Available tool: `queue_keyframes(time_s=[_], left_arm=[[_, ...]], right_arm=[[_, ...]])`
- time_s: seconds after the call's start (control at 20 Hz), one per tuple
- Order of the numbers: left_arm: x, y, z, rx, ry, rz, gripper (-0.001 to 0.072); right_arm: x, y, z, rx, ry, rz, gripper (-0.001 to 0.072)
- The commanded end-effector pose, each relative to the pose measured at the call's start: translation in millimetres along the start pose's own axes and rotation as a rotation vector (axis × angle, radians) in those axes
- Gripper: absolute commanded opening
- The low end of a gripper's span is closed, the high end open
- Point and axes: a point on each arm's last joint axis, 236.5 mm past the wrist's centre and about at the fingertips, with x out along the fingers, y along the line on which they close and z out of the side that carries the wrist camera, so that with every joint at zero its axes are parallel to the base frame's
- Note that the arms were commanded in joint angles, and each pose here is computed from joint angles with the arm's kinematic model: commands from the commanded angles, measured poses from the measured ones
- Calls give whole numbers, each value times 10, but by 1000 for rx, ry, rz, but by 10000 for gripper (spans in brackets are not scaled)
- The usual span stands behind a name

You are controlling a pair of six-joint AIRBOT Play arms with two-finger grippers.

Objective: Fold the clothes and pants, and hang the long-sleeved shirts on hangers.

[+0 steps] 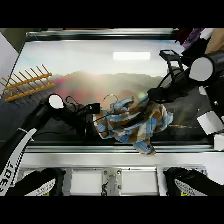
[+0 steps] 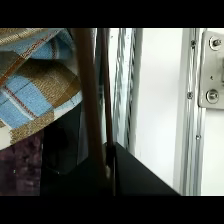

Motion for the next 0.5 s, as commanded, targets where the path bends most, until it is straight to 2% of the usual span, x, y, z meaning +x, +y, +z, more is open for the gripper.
queue_keyframes(time_s=[0.0, 0.2, 0.45], left_arm=[[45, -10, 162, 26, -44, 7, 9], [36, -1, 263, 17, -87, 10, 10], [36, 1, 264, 17, -88, 11, 10]], right_arm=[[-114, 393, 10, -31, -9, 157, 21], [-152, 897, -32, -98, -22, 279, 20], [-156, 1430, -32, -140, -72, 357, 20]])
